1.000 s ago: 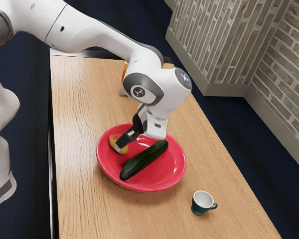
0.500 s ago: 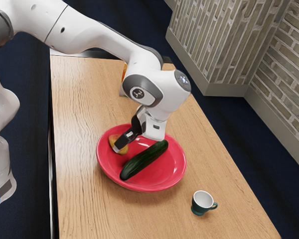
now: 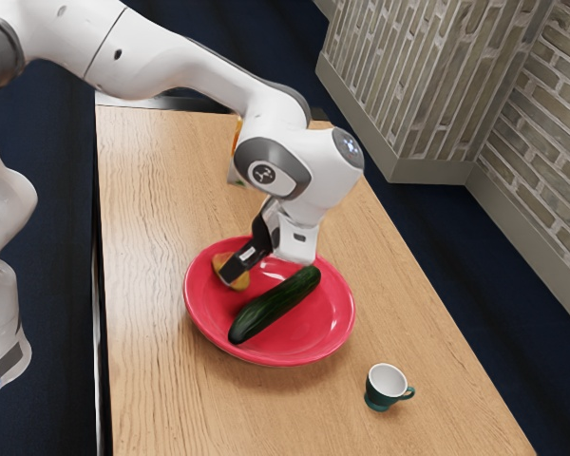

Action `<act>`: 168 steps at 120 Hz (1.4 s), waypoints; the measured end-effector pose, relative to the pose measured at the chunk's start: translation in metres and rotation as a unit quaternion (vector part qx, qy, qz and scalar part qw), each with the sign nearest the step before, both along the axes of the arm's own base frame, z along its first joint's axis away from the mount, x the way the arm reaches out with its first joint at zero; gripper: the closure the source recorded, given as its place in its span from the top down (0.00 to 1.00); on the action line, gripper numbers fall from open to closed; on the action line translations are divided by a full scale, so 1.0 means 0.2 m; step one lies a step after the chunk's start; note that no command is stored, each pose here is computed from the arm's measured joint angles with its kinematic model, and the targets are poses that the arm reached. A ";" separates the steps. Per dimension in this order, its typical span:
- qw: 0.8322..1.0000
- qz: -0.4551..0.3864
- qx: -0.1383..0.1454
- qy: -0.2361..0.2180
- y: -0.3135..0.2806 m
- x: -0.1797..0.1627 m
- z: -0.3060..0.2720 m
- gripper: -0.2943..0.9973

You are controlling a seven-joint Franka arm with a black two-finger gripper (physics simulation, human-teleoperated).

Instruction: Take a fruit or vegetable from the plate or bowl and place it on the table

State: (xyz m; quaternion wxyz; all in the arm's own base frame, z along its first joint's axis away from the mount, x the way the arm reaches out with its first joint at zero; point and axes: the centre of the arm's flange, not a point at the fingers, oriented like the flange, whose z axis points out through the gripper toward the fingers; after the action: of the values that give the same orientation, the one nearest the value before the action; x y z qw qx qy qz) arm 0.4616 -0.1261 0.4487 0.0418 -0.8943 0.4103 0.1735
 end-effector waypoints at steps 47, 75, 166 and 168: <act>0.986 0.147 -0.031 -0.070 0.97 0.05 0.53 0.41; 0.987 0.153 -0.025 -0.049 1.13 0.04 0.48 0.45; 0.991 0.128 -0.032 -0.011 1.25 0.02 0.49 0.77; 0.991 0.125 -0.036 -0.010 1.24 0.02 0.49 0.77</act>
State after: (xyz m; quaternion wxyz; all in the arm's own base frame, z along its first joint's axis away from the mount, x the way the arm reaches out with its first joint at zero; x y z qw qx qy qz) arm 0.4655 0.1210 0.5471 -0.0082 -0.9412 0.3007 0.1539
